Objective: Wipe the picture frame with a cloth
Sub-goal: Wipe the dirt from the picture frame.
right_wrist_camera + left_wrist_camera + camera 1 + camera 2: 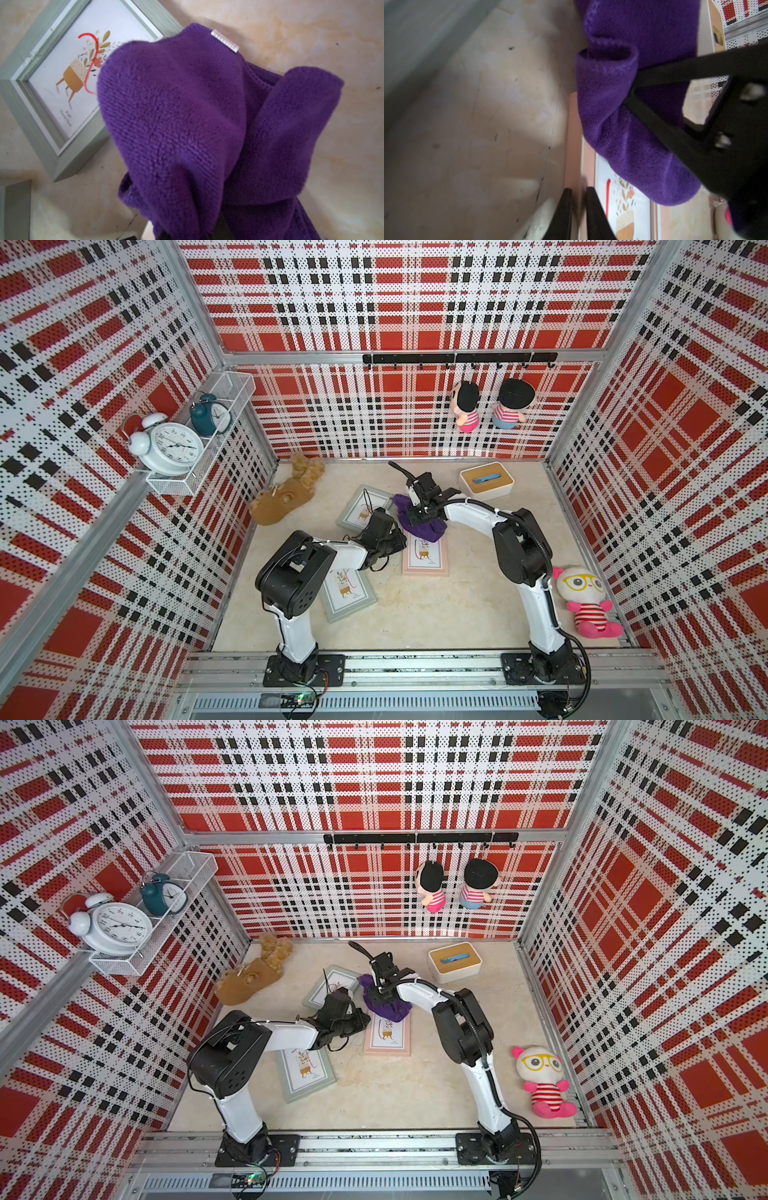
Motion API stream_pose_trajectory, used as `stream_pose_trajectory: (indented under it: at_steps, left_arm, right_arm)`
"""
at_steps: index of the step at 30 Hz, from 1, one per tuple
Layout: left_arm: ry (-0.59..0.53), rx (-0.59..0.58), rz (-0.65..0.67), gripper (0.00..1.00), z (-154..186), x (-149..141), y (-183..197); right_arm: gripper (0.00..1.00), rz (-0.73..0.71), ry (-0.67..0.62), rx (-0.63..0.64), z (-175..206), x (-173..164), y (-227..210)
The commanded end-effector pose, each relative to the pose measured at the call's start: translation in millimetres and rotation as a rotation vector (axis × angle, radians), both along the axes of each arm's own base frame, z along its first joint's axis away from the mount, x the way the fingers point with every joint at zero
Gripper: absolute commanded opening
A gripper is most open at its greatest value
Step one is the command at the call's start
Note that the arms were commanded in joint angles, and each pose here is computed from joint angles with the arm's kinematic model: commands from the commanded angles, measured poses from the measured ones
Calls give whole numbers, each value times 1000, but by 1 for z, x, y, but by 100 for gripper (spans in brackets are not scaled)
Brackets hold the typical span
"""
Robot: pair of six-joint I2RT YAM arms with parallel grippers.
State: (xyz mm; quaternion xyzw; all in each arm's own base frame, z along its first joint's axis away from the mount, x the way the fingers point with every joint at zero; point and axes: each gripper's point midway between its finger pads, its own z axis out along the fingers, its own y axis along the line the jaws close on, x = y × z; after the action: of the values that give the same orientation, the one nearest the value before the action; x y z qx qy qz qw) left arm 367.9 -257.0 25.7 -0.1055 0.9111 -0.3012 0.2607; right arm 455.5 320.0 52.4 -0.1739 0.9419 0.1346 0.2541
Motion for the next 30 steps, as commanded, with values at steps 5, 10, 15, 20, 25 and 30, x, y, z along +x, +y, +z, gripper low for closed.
stream_pose_trajectory:
  at_steps: [5,10,15,20,25,30]
  left_arm:
    - [302,191,19,14,-83,-67,41]
    - [297,186,6,14,-83,-67,38]
    - [287,178,0,14,-81,-66,35]
    - [288,174,-1,14,-81,-67,34]
    - [262,157,-46,15,-74,-67,28]
    - [260,148,-71,15,-73,-66,22]
  right_arm:
    - [0,-174,39,-278,-37,-22,-104]
    - [0,-31,43,-150,-33,-29,-53]
    - [0,64,79,-14,-28,-39,17]
    - [0,-69,109,-126,-47,-33,-50]
    - [0,-122,62,-258,-51,-34,-107]
    - [0,-14,50,-203,-53,-35,-37]
